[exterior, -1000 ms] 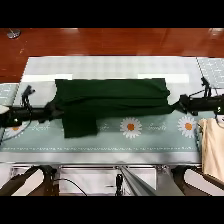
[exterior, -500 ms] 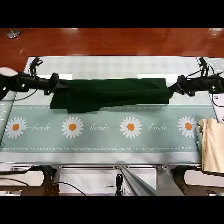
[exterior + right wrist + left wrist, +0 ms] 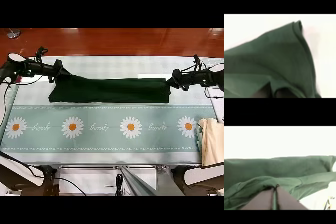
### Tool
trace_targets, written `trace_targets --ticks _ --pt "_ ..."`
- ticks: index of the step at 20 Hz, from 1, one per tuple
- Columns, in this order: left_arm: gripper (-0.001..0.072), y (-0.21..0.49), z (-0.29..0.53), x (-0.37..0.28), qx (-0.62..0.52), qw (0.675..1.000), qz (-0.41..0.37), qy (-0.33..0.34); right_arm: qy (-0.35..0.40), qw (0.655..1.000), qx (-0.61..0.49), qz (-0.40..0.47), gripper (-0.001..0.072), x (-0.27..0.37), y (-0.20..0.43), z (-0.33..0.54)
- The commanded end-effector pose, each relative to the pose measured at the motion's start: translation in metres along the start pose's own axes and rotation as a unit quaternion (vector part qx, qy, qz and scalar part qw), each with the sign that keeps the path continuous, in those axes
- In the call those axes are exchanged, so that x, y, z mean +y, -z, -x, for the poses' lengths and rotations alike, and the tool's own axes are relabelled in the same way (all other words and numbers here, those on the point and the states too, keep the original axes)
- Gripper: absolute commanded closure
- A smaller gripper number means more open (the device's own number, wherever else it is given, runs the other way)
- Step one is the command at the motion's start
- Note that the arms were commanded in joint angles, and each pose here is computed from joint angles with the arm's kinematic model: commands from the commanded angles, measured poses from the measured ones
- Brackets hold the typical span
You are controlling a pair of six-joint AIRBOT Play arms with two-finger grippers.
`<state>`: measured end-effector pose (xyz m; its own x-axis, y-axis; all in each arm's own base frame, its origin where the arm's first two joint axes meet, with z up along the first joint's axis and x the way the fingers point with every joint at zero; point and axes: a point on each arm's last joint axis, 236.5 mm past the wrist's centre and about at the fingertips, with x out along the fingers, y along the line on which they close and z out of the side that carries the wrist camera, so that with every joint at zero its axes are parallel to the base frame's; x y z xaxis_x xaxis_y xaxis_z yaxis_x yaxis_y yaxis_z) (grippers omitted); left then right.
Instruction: Fold the shirts.
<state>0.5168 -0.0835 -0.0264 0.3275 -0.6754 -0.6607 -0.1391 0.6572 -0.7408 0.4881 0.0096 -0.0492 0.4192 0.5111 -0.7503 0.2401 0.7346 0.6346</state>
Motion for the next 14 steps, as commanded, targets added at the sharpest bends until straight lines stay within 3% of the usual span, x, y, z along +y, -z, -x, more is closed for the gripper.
trace_targets --ticks 1,4,6,9,12,14 --pt "0.0013 0.002 -0.008 0.005 0.017 1.000 0.005 0.002 -0.006 1.000 -0.005 -0.005 0.0088 -0.002 -0.007 -0.007" --pt "0.0003 0.007 0.025 0.024 0.048 0.998 0.019 -0.029 -0.010 1.000 0.000 -0.009 0.0089 -0.011 -0.016 0.018" --pt "0.0004 0.023 0.069 0.072 0.078 0.986 0.072 -0.127 -0.016 0.999 0.004 -0.029 0.0090 -0.026 -0.018 0.045" --pt "0.0004 0.042 0.117 0.115 0.077 0.968 0.065 -0.230 0.017 0.998 0.037 -0.054 0.0090 -0.067 0.002 0.060" --pt "0.0004 0.020 0.116 0.079 -0.044 0.982 -0.002 -0.185 0.020 0.996 0.057 -0.065 0.0090 -0.076 0.014 0.043" --pt "0.0004 0.013 0.121 0.054 -0.136 0.972 -0.041 -0.185 0.012 0.995 0.074 -0.064 0.0090 -0.069 0.021 0.022"
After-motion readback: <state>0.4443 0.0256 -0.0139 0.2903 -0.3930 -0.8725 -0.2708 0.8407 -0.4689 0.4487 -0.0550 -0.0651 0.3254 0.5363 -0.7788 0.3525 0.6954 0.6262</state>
